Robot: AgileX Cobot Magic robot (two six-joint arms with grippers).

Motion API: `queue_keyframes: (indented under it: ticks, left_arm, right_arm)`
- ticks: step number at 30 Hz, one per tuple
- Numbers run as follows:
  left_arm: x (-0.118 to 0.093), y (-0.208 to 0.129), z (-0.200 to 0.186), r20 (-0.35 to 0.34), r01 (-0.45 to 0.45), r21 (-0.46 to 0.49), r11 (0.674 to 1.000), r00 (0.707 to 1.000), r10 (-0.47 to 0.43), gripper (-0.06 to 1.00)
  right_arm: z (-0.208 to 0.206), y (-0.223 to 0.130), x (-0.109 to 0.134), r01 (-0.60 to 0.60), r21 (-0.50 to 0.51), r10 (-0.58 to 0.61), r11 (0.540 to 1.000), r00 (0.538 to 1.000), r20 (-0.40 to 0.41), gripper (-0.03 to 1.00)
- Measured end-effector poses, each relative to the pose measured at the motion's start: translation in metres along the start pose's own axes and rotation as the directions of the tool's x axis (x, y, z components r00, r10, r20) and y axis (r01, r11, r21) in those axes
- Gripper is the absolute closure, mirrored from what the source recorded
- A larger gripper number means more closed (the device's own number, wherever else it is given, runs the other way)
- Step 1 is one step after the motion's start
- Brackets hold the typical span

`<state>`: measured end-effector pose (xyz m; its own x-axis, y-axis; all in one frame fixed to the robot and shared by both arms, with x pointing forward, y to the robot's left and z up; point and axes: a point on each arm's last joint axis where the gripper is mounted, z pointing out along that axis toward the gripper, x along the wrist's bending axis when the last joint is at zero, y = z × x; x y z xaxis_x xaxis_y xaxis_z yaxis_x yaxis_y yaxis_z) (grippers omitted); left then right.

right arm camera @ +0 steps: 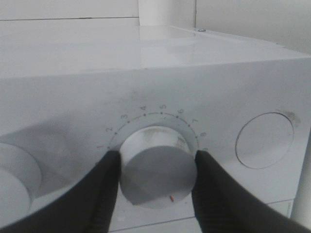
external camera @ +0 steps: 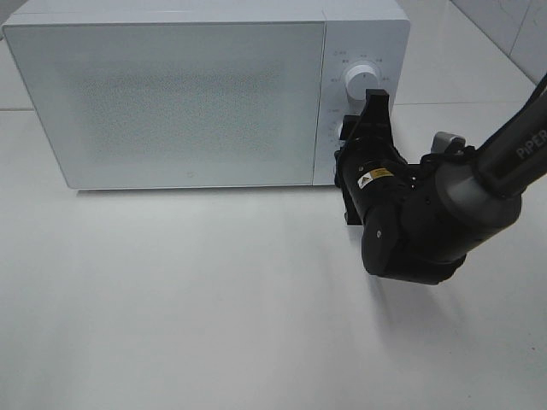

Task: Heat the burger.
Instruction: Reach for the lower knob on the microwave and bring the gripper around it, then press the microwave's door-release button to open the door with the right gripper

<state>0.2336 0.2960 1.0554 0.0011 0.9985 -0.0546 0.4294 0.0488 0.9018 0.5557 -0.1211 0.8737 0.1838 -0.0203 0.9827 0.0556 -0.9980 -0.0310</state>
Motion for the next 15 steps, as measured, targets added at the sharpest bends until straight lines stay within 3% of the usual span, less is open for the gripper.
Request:
queue_keyframes:
  ticks: [8,15]
  left_arm:
    - [0.000,0.000,0.000,0.000,0.000,0.000,1.000,1.000,0.000,-0.03]
    - [0.000,0.000,0.000,0.000,0.000,0.000,1.000,1.000,0.000,-0.03]
  right_arm:
    - [0.000,-0.007,0.001,0.012,0.035,-0.012,0.999,1.000,-0.003,0.48]
    - [-0.001,-0.014,0.003,0.033,0.082,-0.031,0.996,0.999,-0.017,0.32]
